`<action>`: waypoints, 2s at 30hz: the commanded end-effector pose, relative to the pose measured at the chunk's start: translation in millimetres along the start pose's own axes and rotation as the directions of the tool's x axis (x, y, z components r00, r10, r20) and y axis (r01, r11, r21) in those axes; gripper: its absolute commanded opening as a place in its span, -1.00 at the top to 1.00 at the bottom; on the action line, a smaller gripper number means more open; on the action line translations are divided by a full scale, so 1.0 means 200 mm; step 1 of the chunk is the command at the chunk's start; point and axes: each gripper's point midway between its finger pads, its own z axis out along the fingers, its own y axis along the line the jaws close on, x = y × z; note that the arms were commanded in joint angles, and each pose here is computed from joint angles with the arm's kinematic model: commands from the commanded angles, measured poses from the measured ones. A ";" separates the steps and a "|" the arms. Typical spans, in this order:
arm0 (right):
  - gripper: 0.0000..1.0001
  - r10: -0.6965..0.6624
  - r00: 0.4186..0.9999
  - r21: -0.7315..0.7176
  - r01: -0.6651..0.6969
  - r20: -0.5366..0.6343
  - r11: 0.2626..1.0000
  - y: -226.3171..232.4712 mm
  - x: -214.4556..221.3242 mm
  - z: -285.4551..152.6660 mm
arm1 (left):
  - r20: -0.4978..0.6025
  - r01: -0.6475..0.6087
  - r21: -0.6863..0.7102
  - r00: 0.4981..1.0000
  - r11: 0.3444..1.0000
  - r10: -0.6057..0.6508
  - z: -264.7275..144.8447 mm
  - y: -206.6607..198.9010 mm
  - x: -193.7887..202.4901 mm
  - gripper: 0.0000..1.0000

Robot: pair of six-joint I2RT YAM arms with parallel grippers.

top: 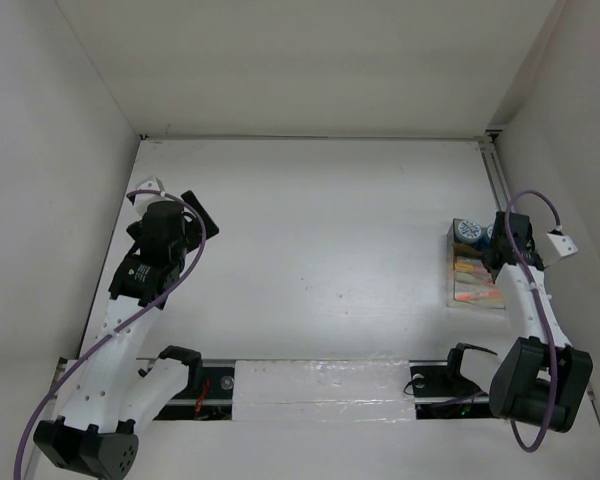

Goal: Sort the stationery into containers
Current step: Place the stationery into the container

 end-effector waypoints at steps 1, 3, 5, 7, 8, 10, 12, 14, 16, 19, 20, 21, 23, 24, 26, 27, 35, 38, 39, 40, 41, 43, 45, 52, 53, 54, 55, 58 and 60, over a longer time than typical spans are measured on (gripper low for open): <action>1.00 0.016 1.000 -0.012 -0.016 -0.007 1.000 0.00 0.03 -0.04 | 0.053 0.010 0.020 0.999 1.000 -0.011 -0.03 -0.02 -0.08 -1.00; 1.00 0.032 0.999 -0.012 -0.032 -0.017 0.999 0.01 0.05 -0.05 | 0.053 0.010 0.020 0.999 1.000 -0.011 -0.03 -0.02 -0.08 -1.00; 1.00 0.044 0.999 -0.015 -0.044 -0.024 0.999 0.02 0.07 -0.07 | 0.053 0.010 0.020 0.999 1.000 -0.011 -0.03 -0.02 -0.08 -1.00; 1.00 0.033 0.999 -0.010 -0.033 -0.042 0.999 0.01 0.11 -0.08 | 0.060 0.013 0.025 0.998 1.000 -0.015 -0.04 -0.02 -0.09 -1.00; 1.00 0.037 0.999 0.002 -0.037 -0.038 0.999 0.00 0.10 -0.08 | 0.060 0.013 0.025 0.998 1.000 -0.015 -0.04 -0.02 -0.09 -1.00; 1.00 0.041 0.998 0.003 -0.041 -0.046 0.999 -0.01 0.12 -0.10 | 0.060 0.013 0.025 0.998 1.000 -0.015 -0.04 -0.02 -0.09 -1.00; 1.00 0.071 0.996 0.013 -0.071 -0.051 0.997 -0.02 0.11 -0.11 | 0.060 0.013 0.025 0.998 1.000 -0.015 -0.04 -0.02 -0.09 -1.00; 1.00 0.060 0.996 0.014 -0.059 -0.068 0.998 -0.01 0.13 -0.12 | 0.067 0.016 0.030 0.998 0.999 -0.018 -0.05 -0.02 -0.09 -1.00; 1.00 0.048 0.996 0.037 -0.045 -0.081 0.998 -0.02 0.16 -0.10 | 0.072 0.017 0.022 0.997 1.000 -0.019 -0.05 -0.02 -0.10 -1.00; 1.00 0.047 0.995 0.047 -0.043 -0.087 0.998 -0.02 0.15 -0.11 | 0.087 0.024 0.033 0.996 0.999 -0.027 -0.07 -0.02 -0.11 -1.00; 1.00 0.056 0.995 0.047 -0.052 -0.086 0.998 -0.02 0.15 -0.11 | 0.087 0.024 0.033 0.996 0.999 -0.027 -0.07 -0.02 -0.11 -1.00; 1.00 0.049 0.995 0.054 -0.045 -0.091 0.998 -0.03 0.16 -0.11 | 0.087 0.024 0.033 0.996 0.999 -0.027 -0.07 -0.02 -0.11 -1.00; 1.00 0.050 0.994 0.049 -0.045 -0.100 0.998 -0.02 0.16 -0.11 | 0.087 0.024 0.033 0.996 0.999 -0.027 -0.07 -0.02 -0.11 -1.00; 1.00 0.059 0.993 0.050 -0.054 -0.100 0.997 -0.02 0.16 -0.11 | 0.087 0.024 0.033 0.996 0.999 -0.027 -0.07 -0.02 -0.11 -1.00; 1.00 0.052 0.993 0.056 -0.046 -0.104 0.997 -0.03 0.17 -0.12 | 0.087 0.024 0.033 0.996 0.999 -0.027 -0.07 -0.02 -0.11 -1.00; 1.00 0.053 0.993 0.066 -0.046 -0.109 0.997 -0.04 0.18 -0.12 | 0.087 0.024 0.033 0.996 0.999 -0.027 -0.07 -0.02 -0.11 -1.00; 1.00 0.043 0.988 0.051 -0.036 -0.146 0.998 -0.02 0.23 -0.18 | 0.096 0.030 0.050 0.995 0.998 -0.034 -0.10 -0.02 -0.12 -1.00; 1.00 0.040 0.988 0.049 -0.033 -0.149 0.998 -0.01 0.24 -0.18 | 0.103 0.033 0.055 0.994 0.998 -0.038 -0.11 -0.02 -0.13 -1.00; 1.00 0.034 0.988 0.054 -0.026 -0.152 0.998 -0.02 0.24 -0.18 | 0.103 0.033 0.055 0.994 0.998 -0.038 -0.11 -0.02 -0.13 -1.00; 1.00 0.037 0.987 0.061 -0.028 -0.155 0.998 -0.01 0.25 -0.17 | 0.103 0.033 0.055 0.994 0.998 -0.038 -0.11 -0.02 -0.13 -1.00; 1.00 0.029 0.986 0.071 -0.018 -0.163 0.997 -0.02 0.27 -0.18 | 0.098 0.032 0.063 0.994 0.998 -0.038 -0.11 -0.03 -0.13 -1.00; 1.00 0.025 0.987 0.087 -0.011 -0.160 0.996 -0.04 0.27 -0.17 | 0.097 0.032 0.063 0.995 0.998 -0.038 -0.11 -0.03 -0.13 -1.00; 1.00 0.024 0.987 0.088 -0.010 -0.161 0.996 -0.04 0.26 -0.18 | 0.097 0.032 0.063 0.995 0.998 -0.038 -0.11 -0.03 -0.13 -1.00; 1.00 0.037 0.986 0.111 -0.019 -0.165 0.994 -0.05 0.27 -0.17 | 0.097 0.032 0.063 0.995 0.998 -0.038 -0.11 -0.03 -0.13 -1.00; 1.00 0.044 0.984 0.125 -0.022 -0.174 0.992 -0.06 0.28 -0.15 | 0.097 0.032 0.063 0.995 0.998 -0.038 -0.11 -0.03 -0.13 -1.00; 1.00 0.044 0.984 0.126 -0.022 -0.175 0.992 -0.06 0.28 -0.15 | 0.097 0.032 0.063 0.995 0.998 -0.038 -0.11 -0.03 -0.13 -1.00; 1.00 0.041 0.984 0.132 -0.018 -0.175 0.991 -0.07 0.27 -0.15 | 0.097 0.032 0.063 0.995 0.998 -0.038 -0.11 -0.03 -0.13 -1.00; 1.00 0.028 0.982 0.133 -0.003 -0.188 0.991 -0.07 0.29 -0.15 | 0.092 0.031 0.070 0.995 0.997 -0.038 -0.11 -0.03 -0.12 -1.00; 1.00 0.047 0.980 0.149 -0.018 -0.194 0.989 -0.09 0.28 -0.13 | 0.092 0.031 0.070 0.995 0.997 -0.038 -0.11 -0.03 -0.12 -1.00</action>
